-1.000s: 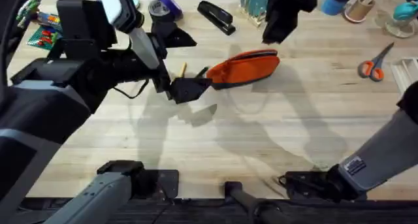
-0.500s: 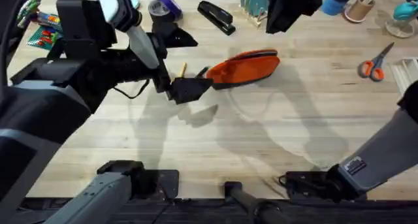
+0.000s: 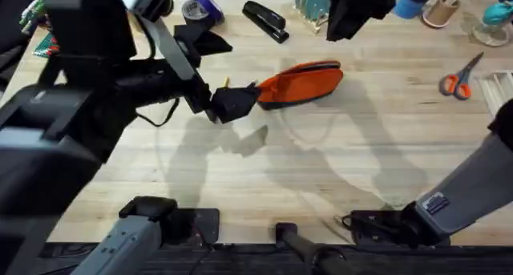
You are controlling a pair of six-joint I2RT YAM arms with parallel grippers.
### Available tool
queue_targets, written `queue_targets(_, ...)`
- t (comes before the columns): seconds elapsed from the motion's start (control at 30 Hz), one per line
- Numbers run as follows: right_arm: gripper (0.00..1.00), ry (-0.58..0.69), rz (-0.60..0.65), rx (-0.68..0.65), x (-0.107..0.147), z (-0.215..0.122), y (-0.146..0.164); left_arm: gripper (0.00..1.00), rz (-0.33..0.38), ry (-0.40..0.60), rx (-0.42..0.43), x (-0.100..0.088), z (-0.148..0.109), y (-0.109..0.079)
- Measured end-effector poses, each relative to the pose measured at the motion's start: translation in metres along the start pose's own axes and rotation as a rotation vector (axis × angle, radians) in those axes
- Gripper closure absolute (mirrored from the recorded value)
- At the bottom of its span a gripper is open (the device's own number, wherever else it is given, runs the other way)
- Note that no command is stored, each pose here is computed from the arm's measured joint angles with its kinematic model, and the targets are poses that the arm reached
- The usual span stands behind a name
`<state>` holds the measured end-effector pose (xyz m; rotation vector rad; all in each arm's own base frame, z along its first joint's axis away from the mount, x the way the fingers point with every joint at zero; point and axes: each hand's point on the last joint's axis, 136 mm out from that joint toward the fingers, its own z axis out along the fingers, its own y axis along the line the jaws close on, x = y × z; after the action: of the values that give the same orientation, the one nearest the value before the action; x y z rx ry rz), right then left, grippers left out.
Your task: Unzip the bag, pick up the pens from the table one at a time and place them inside, then zip the bag closed.
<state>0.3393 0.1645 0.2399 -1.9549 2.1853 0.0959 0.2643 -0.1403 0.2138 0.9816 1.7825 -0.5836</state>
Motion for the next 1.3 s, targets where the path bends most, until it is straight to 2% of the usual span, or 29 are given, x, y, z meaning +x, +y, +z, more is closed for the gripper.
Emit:
queue_targets(0.13,0.969,-0.014,-0.016,-0.007,-0.002,0.0,0.001,0.006,-0.049,0.001,-0.094,-0.007,-0.009,0.005)
queue_targets(0.33,0.969,-0.054,-0.065,-0.034,-0.005,0.002,0.002,0.006,-0.131,0.019,-0.177,-0.004,-0.013,0.016)
queue_targets(0.73,0.969,0.003,-0.041,-0.187,0.003,0.057,-0.005,0.006,-0.167,0.028,-0.2,-0.002,-0.014,0.02)
queue_targets(1.3,0.969,-0.024,-0.031,-0.244,-0.002,0.063,0.003,0.008,-0.17,0.028,-0.201,-0.002,-0.014,0.02)
